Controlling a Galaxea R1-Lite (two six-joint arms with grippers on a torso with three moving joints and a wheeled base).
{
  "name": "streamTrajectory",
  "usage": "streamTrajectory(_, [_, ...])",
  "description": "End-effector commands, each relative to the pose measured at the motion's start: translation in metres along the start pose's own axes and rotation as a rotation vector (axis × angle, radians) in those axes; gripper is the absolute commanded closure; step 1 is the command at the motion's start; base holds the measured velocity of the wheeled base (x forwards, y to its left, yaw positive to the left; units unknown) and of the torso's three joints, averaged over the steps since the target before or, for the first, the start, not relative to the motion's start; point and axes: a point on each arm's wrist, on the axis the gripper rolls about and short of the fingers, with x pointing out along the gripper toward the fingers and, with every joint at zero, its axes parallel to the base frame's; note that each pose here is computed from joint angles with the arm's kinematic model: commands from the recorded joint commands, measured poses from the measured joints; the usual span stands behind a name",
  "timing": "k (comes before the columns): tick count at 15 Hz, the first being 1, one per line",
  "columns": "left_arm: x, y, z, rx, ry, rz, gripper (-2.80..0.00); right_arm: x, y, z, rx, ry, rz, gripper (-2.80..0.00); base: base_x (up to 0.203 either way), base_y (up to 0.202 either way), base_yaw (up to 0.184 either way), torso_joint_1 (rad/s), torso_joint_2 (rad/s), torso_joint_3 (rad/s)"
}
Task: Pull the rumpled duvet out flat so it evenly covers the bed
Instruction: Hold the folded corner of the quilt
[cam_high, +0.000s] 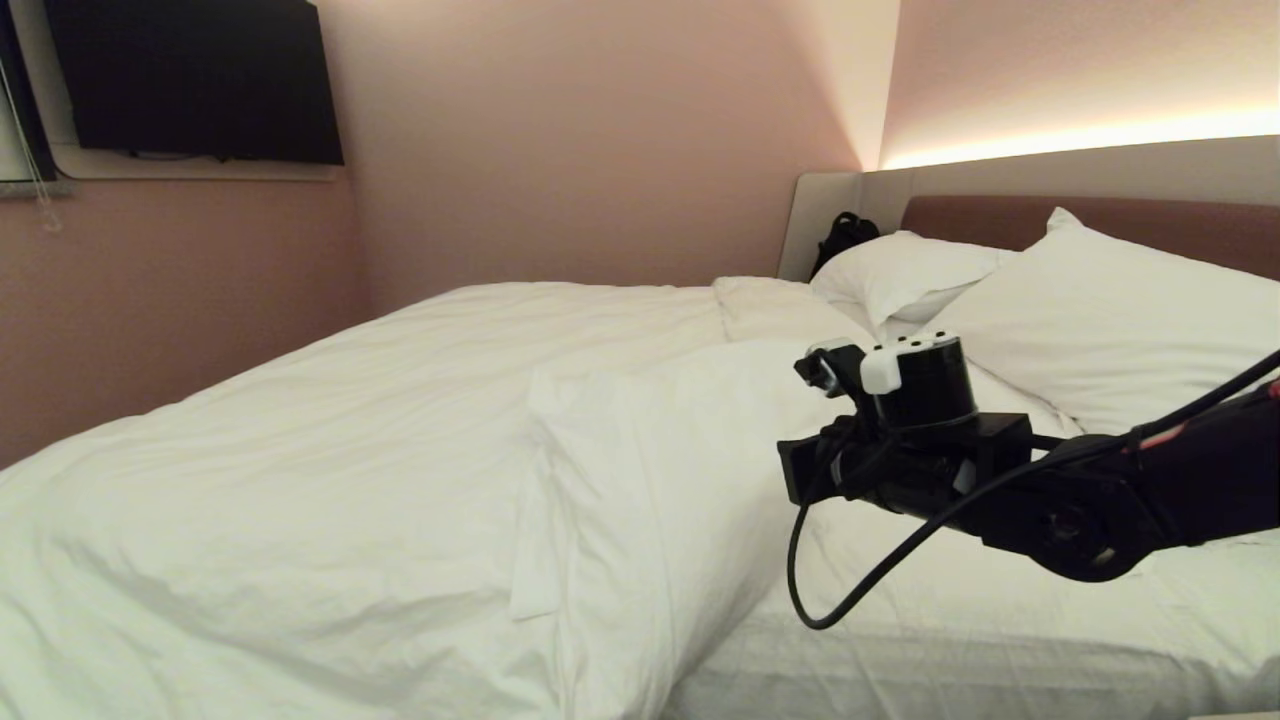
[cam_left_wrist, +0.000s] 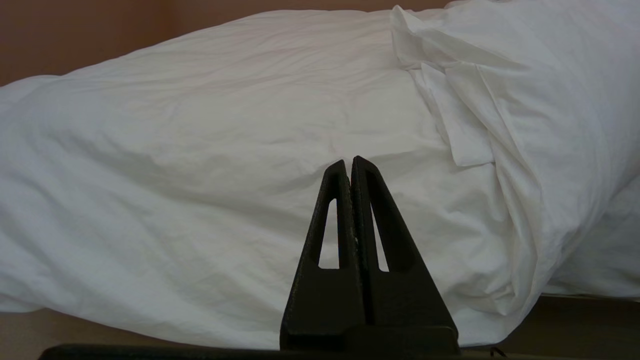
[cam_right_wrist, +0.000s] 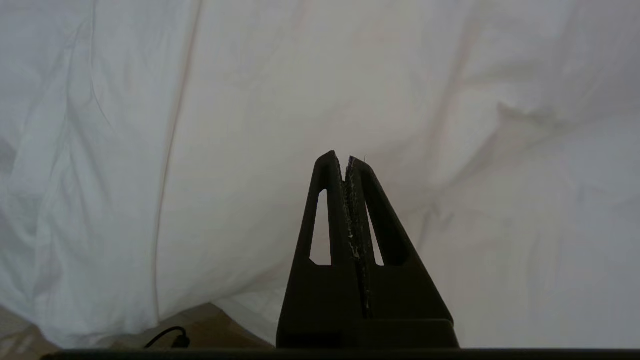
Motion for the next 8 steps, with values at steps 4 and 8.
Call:
streamTrajectory(4, [0.000,0.000,0.000,0.000,0.000,0.000,0.00,0.023,0.019,-0.009,-0.054,-0.058,-0.004,0.00,0.000,0.000,0.000,0.000,0.00,0.000])
streamTrajectory(8, [0.000,0.000,0.000,0.000,0.000,0.000,0.00,0.040,0.031,-0.018,-0.093,-0.044,0.005,0.00,0.000,0.000,0.000,0.000,0.00,0.000])
